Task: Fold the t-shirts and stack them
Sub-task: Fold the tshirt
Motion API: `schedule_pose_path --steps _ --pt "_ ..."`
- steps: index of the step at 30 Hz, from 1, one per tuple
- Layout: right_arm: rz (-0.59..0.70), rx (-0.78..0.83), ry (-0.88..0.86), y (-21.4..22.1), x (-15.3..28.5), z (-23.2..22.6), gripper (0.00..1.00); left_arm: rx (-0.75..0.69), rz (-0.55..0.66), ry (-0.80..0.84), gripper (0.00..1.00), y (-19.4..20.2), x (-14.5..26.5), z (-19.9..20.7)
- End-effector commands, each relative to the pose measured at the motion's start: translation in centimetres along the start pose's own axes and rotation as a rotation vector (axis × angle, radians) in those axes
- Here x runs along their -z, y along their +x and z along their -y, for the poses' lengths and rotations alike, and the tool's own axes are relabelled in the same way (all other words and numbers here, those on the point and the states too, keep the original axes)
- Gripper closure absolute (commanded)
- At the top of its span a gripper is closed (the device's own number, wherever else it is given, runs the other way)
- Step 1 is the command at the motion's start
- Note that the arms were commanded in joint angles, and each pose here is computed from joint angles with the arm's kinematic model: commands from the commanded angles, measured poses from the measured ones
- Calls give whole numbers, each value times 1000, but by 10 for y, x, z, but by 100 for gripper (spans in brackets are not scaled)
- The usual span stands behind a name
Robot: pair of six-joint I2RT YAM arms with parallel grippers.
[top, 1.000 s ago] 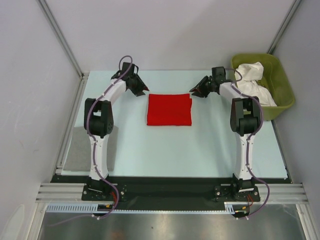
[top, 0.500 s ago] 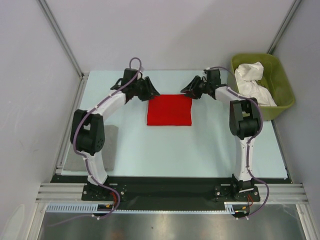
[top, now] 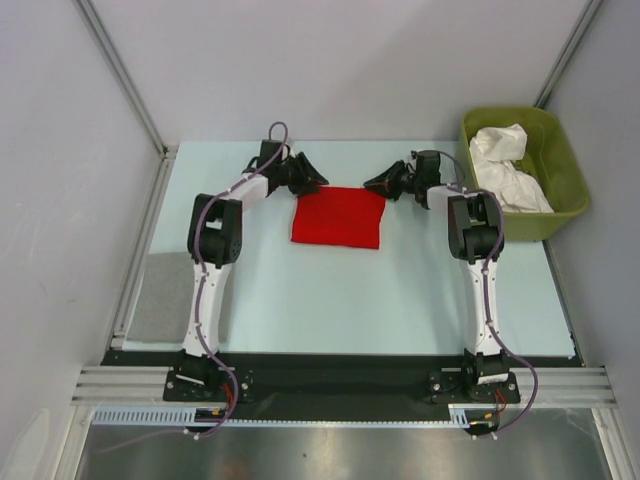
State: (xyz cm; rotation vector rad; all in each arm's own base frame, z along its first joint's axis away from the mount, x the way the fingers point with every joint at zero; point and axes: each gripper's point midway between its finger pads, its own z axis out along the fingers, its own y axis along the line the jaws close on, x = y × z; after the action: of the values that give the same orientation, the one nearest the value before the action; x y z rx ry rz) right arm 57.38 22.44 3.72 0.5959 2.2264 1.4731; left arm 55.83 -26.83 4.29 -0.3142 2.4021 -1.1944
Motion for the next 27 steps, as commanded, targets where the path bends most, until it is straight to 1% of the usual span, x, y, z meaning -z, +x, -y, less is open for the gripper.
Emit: schedule_pose_path --steps 1,2,3,4,5,6,7,8,9,10,11,12,13,14,15,16,17,18,19,20,22,23,24,25,27 --pt "70 14 35 -42 8 9 78 -37 96 -21 48 -37 13 4" --pt "50 6 57 -42 12 7 78 -75 111 -28 47 -41 21 9" --pt "42 38 68 -47 18 0 77 -133 126 -26 46 -46 40 29" --pt "38 45 69 -51 24 -8 76 -133 125 -26 46 -46 49 38" --pt "42 66 58 -55 31 -23 76 -174 140 -34 45 -48 61 48" --pt "43 80 58 -57 38 -34 75 -183 140 -40 44 -45 71 56" --pt "41 103 61 -59 45 -46 74 -197 155 -22 44 -42 91 73" --pt "45 120 54 -58 50 -57 74 -210 152 -3 44 -36 98 84" --pt "57 162 27 -57 61 -86 73 -222 159 12 44 -32 104 93" --pt "42 188 35 -49 64 -92 71 -230 156 22 44 -22 115 102" --pt "32 209 34 -42 66 -102 70 -246 140 34 44 -9 114 111" --pt "10 245 21 -25 66 -121 69 -257 134 44 44 -1 115 117" --pt "-17 250 36 -10 66 -115 66 -263 98 42 45 20 111 117" --pt "-33 246 35 2 65 -117 66 -262 77 40 45 30 107 114" --pt "-53 261 12 23 64 -132 66 -258 59 46 45 40 104 111" --pt "-58 278 -33 33 60 -133 66 -219 17 21 47 58 97 92" --pt "-102 196 -7 58 54 -106 66 -199 2 12 48 65 95 81" --pt "-137 185 -2 80 50 -100 66 -196 6 16 49 68 92 74" --pt "-146 213 -38 90 49 -104 66 -182 -19 -17 49 82 89 51" --pt "-186 161 -8 110 49 -77 66 -181 -25 -30 49 85 86 39" --pt "-209 162 -37 127 49 -66 66 -199 -53 -64 49 90 81 11" --pt "-230 145 -11 137 52 -43 67 -192 -69 -83 49 91 79 -1" --pt "-236 146 0 138 54 -34 67 -171 -101 -113 49 97 74 -20" --pt "-250 120 37 140 59 -18 68 -178 -102 -132 50 92 75 -33" --pt "-259 130 74 142 68 5 69 -163 -124 -170 50 93 77 -52"
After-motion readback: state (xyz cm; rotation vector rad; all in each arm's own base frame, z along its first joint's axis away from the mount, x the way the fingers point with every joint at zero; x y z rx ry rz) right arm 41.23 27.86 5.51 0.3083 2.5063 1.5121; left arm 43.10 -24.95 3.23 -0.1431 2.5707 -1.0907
